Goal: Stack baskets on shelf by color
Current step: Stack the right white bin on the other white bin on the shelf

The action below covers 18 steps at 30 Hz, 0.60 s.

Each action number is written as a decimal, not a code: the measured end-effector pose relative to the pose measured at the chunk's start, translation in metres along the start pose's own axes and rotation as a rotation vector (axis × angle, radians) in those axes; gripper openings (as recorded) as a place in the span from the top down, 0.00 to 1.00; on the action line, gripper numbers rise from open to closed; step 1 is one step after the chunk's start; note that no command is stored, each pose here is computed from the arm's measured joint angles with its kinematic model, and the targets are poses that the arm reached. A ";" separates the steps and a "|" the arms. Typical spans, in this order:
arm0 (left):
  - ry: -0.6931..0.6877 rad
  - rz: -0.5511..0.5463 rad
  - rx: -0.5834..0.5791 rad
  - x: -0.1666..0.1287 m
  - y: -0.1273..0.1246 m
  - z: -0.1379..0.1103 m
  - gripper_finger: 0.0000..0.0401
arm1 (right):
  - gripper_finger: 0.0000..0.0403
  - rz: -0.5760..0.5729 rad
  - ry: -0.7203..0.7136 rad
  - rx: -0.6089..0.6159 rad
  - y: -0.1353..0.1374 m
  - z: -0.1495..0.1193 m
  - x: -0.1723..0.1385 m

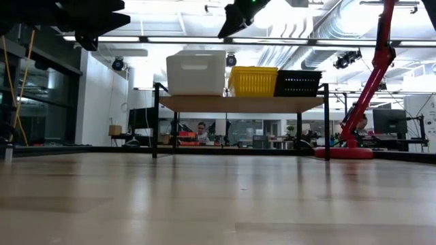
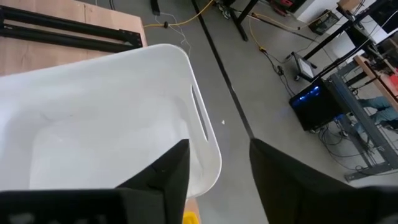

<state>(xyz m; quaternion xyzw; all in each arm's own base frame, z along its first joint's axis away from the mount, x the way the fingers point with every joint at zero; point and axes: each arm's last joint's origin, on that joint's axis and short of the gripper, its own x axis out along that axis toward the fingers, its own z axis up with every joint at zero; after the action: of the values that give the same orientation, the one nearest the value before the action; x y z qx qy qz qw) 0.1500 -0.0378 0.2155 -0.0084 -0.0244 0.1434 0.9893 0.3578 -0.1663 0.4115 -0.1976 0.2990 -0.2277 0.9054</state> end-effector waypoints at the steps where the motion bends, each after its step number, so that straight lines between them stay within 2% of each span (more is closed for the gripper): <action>1: 0.002 0.000 0.001 0.000 0.000 0.000 0.59 | 0.60 0.001 0.003 -0.001 0.000 0.000 0.000; 5: 0.008 0.000 -0.001 0.000 0.000 -0.001 0.59 | 0.59 -0.043 0.024 0.014 -0.001 -0.001 0.000; 8: 0.008 0.000 -0.002 0.000 0.000 -0.001 0.59 | 0.62 -0.037 0.001 0.089 -0.006 -0.001 0.000; 11: 0.008 0.000 -0.002 0.000 0.000 -0.001 0.59 | 0.72 0.016 -0.080 0.207 -0.011 0.001 0.004; 15: 0.008 0.000 -0.013 0.000 0.000 -0.001 0.59 | 0.96 0.024 -0.202 0.330 -0.008 -0.004 0.020; 18: 0.008 0.000 -0.021 0.000 0.000 -0.001 0.59 | 0.96 0.021 -0.275 0.397 0.003 -0.010 0.034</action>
<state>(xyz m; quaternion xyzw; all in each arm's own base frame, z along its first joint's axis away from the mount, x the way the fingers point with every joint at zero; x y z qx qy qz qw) 0.1501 -0.0378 0.2145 -0.0192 -0.0216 0.1431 0.9893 0.3763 -0.1841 0.3876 -0.0420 0.1245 -0.2436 0.9609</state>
